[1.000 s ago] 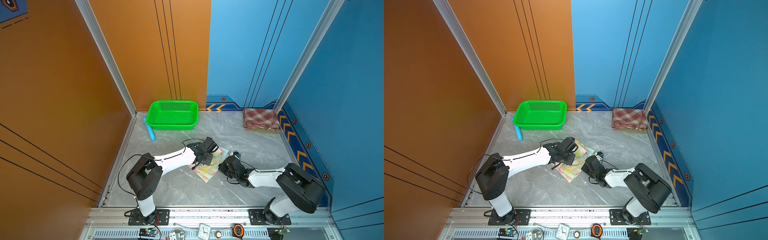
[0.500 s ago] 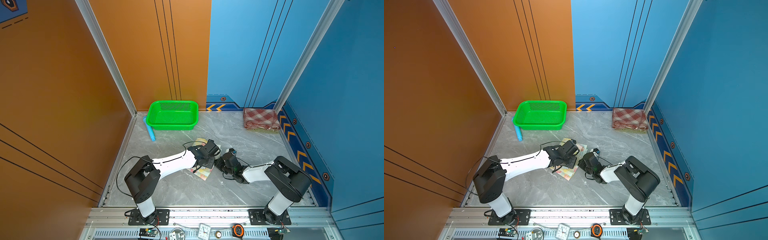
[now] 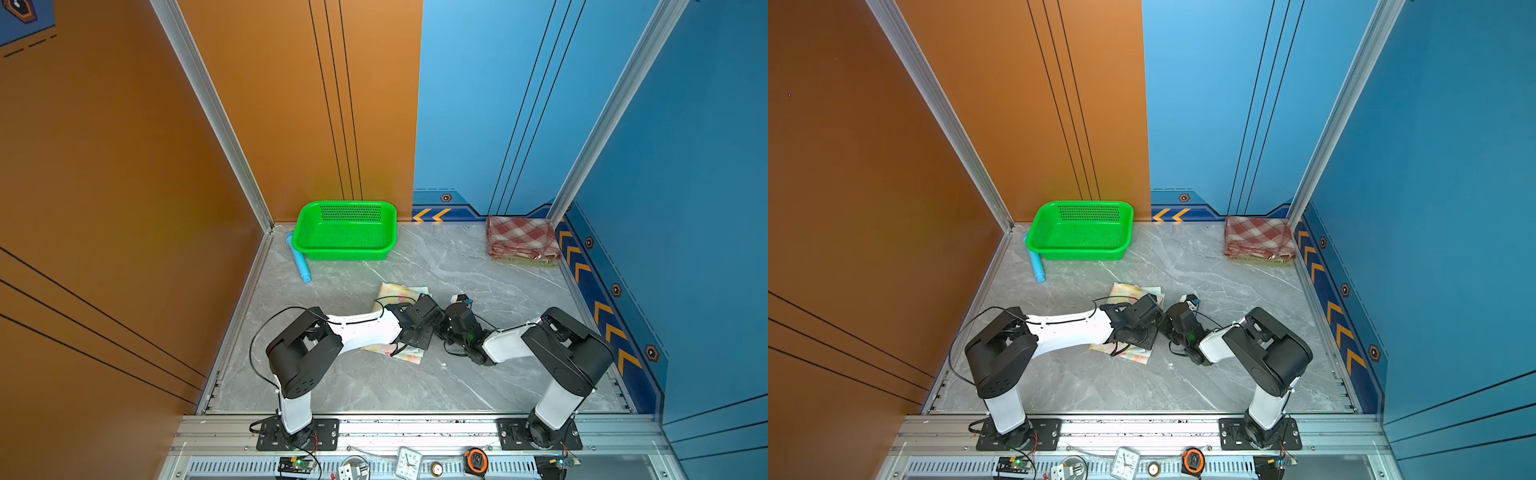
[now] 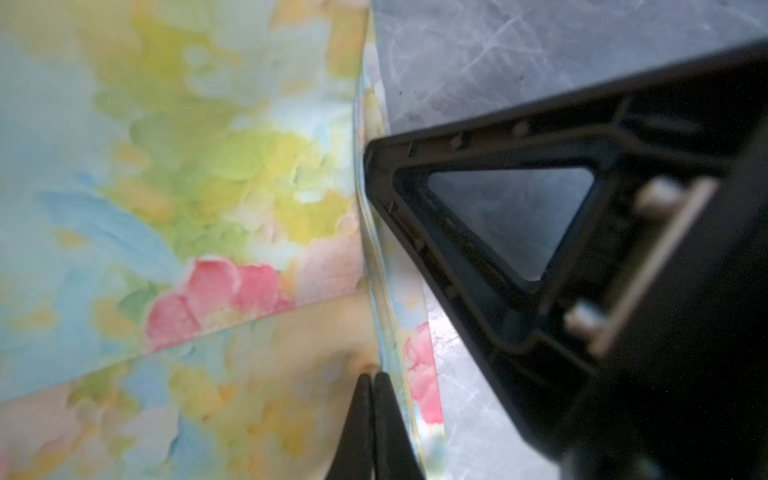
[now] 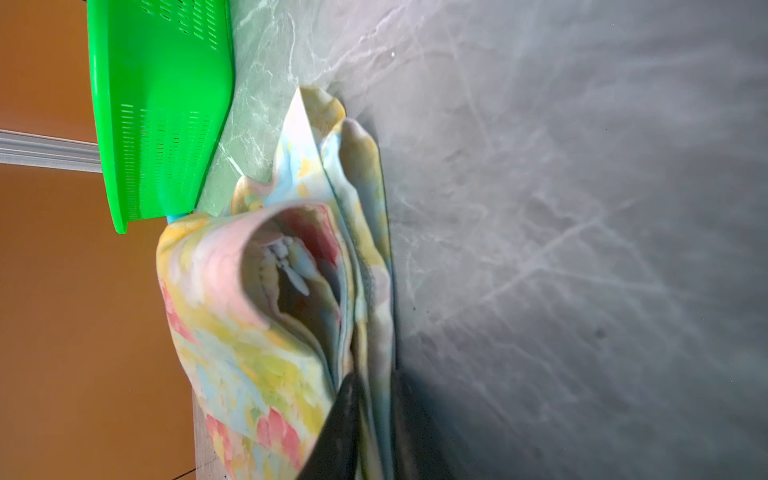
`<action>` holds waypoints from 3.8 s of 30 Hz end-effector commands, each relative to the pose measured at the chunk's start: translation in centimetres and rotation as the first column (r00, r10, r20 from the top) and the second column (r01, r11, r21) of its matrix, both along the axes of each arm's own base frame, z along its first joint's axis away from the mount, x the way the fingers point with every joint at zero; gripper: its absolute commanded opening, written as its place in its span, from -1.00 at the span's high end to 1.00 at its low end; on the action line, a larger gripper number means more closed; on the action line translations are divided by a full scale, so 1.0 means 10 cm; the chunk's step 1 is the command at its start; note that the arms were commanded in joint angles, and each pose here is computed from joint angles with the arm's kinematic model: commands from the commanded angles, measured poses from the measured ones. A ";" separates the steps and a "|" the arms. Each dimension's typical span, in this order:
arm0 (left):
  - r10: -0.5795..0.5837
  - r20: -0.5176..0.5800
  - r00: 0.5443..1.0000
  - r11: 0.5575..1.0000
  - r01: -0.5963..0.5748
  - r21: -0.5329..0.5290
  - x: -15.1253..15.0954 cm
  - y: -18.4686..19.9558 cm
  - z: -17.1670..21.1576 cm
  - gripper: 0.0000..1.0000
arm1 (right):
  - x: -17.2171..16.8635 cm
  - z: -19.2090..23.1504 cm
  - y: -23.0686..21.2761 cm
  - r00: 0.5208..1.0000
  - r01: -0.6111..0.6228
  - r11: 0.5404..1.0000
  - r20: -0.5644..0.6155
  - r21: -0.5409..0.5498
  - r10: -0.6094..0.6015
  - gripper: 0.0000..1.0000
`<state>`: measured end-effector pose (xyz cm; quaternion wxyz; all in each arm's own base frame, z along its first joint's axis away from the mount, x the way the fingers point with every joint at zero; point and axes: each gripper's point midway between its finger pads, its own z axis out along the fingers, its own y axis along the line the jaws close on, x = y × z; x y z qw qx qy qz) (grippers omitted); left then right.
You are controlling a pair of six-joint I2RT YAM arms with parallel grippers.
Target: Fold and stack the skirts
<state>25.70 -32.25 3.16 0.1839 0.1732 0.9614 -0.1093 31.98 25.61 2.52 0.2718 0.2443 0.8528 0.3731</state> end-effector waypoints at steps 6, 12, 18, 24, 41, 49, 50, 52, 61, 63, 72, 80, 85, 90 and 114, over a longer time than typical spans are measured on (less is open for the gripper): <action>0.028 -0.065 0.998 0.998 -0.032 -0.049 -0.08 -0.05 -0.28 1.00 | -0.28 -0.44 -0.32 0.990 0.008 0.994 -0.139 -0.113 -0.024 0.38; 0.047 -0.053 0.998 0.997 -0.050 -0.066 -0.02 -0.02 -0.25 1.00 | -0.33 -0.43 -0.39 0.990 0.005 0.994 -0.141 -0.110 -0.020 0.14; 0.055 -0.023 0.998 0.991 -0.058 -0.122 0.01 -0.01 -0.16 1.00 | -0.34 -0.38 -0.32 0.991 -0.048 0.995 -0.129 -0.087 0.037 0.00; 0.060 -0.002 0.998 0.977 -0.059 -0.205 0.05 -0.05 -0.02 1.00 | -0.37 -0.40 -0.22 0.987 -0.110 0.993 -0.121 -0.038 0.105 -0.10; 0.086 0.024 0.996 0.932 -0.072 -0.354 0.11 -0.08 0.20 1.00 | -0.44 -0.70 -0.14 0.967 -0.178 0.980 -0.200 -0.090 0.157 -0.10; 0.094 0.033 0.995 0.924 -0.075 -0.375 0.11 -0.05 0.27 1.00 | -0.47 -0.82 -0.17 0.954 -0.204 0.958 -0.258 -0.201 0.149 0.28; 0.097 0.033 0.995 0.922 -0.078 -0.379 0.11 -0.04 0.28 1.00 | -0.47 -0.83 -0.17 0.954 -0.205 0.957 -0.261 -0.207 0.148 0.36; 0.103 0.031 0.994 0.918 -0.083 -0.387 0.10 -0.03 0.28 1.00 | -0.47 -0.85 -0.16 0.952 -0.213 0.953 -0.266 -0.216 0.152 0.57; 0.133 0.031 0.991 0.911 -0.110 -0.398 0.14 0.10 0.37 0.94 | -0.38 -0.82 -0.10 0.950 -0.249 0.937 -0.250 -0.245 0.187 1.00; 0.147 0.047 0.988 0.913 -0.117 -0.392 0.18 0.23 0.46 0.52 | -0.37 -0.82 -0.11 0.949 -0.258 0.934 -0.245 -0.246 0.198 1.00; 0.239 0.117 0.964 0.904 -0.177 -0.389 0.61 0.73 0.79 -0.04 | -0.32 -0.80 -0.10 0.940 -0.308 0.915 -0.230 -0.259 0.251 1.00; 0.247 0.094 0.964 0.926 -0.207 -0.316 1.00 0.84 0.38 0.10 | -0.32 -0.75 -0.13 0.935 -0.325 0.909 -0.234 -0.261 0.268 1.00; 0.303 0.055 0.951 0.918 -0.276 -0.285 1.07 1.12 -0.03 0.13 | -0.32 -0.72 -0.18 0.935 -0.325 0.905 -0.236 -0.273 0.265 1.00; 0.315 0.063 0.947 0.916 -0.285 -0.283 1.10 1.20 -0.01 0.11 | -0.31 -0.68 -0.24 0.937 -0.320 0.905 -0.237 -0.282 0.257 1.00; 0.357 0.026 0.934 0.909 -0.341 -0.238 0.42 1.40 0.06 0.26 | -0.24 -0.76 -0.18 0.933 -0.317 0.912 -0.256 -0.261 0.252 1.00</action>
